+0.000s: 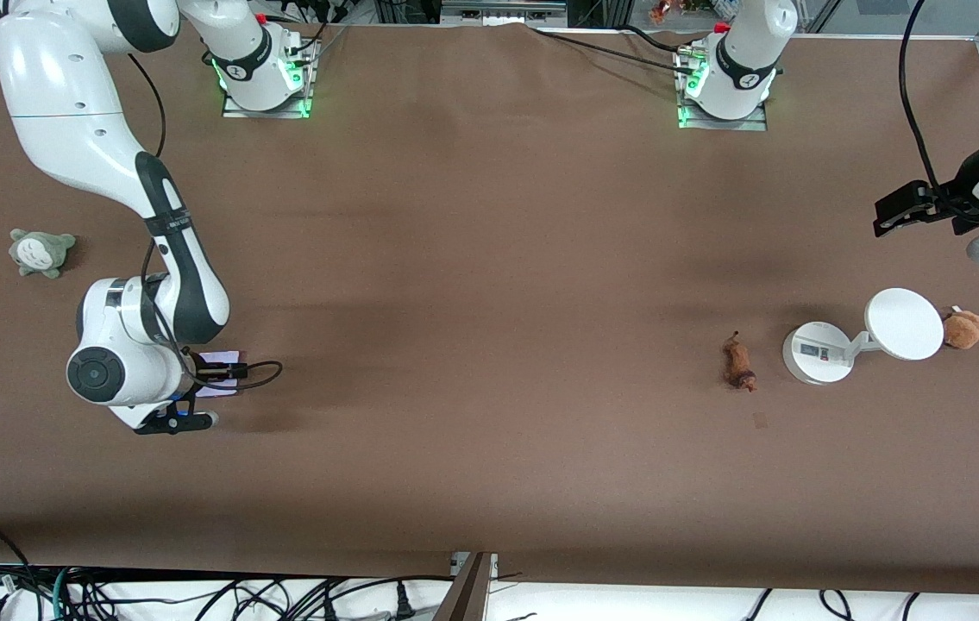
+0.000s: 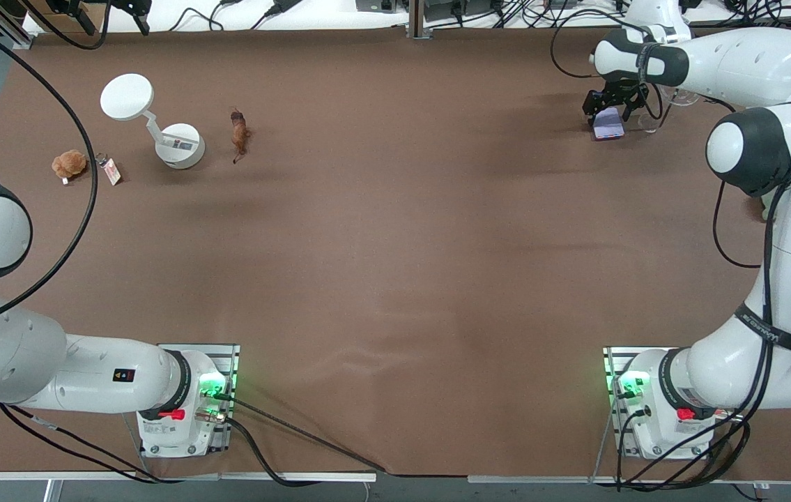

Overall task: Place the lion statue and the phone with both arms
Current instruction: 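Lower the phone toward the table beside the glass cup, then set the phone down and open the right gripper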

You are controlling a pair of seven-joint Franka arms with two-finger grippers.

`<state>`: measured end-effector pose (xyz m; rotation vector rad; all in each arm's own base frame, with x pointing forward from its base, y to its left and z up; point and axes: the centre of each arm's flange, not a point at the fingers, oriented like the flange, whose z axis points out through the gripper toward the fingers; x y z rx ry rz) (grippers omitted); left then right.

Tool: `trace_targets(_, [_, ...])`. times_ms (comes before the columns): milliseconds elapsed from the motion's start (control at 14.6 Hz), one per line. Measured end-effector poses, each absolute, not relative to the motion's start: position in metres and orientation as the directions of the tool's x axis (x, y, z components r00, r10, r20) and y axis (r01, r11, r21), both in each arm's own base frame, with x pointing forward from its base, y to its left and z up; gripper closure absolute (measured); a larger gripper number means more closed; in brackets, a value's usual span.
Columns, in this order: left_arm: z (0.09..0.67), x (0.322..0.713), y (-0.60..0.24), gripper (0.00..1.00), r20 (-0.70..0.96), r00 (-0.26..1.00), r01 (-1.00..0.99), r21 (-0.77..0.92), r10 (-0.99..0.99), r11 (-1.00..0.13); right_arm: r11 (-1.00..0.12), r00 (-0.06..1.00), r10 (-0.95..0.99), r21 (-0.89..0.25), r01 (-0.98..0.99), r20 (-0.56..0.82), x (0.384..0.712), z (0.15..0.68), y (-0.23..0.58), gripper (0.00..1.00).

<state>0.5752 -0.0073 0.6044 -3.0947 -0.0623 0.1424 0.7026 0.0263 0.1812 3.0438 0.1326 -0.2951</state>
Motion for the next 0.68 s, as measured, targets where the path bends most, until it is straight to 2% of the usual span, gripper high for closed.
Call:
trace_targets(342, [0.604,0.575,-0.007,0.0,-0.091,0.995,0.038,-0.045,0.042,-0.998,-0.993,0.978,0.08,0.074,0.096,-0.192,0.705,0.213,0.026,0.0])
trace_targets(479, [0.604,0.575,-0.008,0.0,-0.091,0.995,0.038,-0.045,0.042,-0.998,-0.993,0.972,0.073,0.076,0.092,-0.221,0.701,0.254,0.026,0.0])
trace_targets(685, [0.604,0.575,-0.008,0.0,-0.091,0.995,0.037,-0.045,0.041,-0.998,-0.994,0.966,0.064,0.07,0.084,-0.249,0.686,0.347,0.03,0.0])
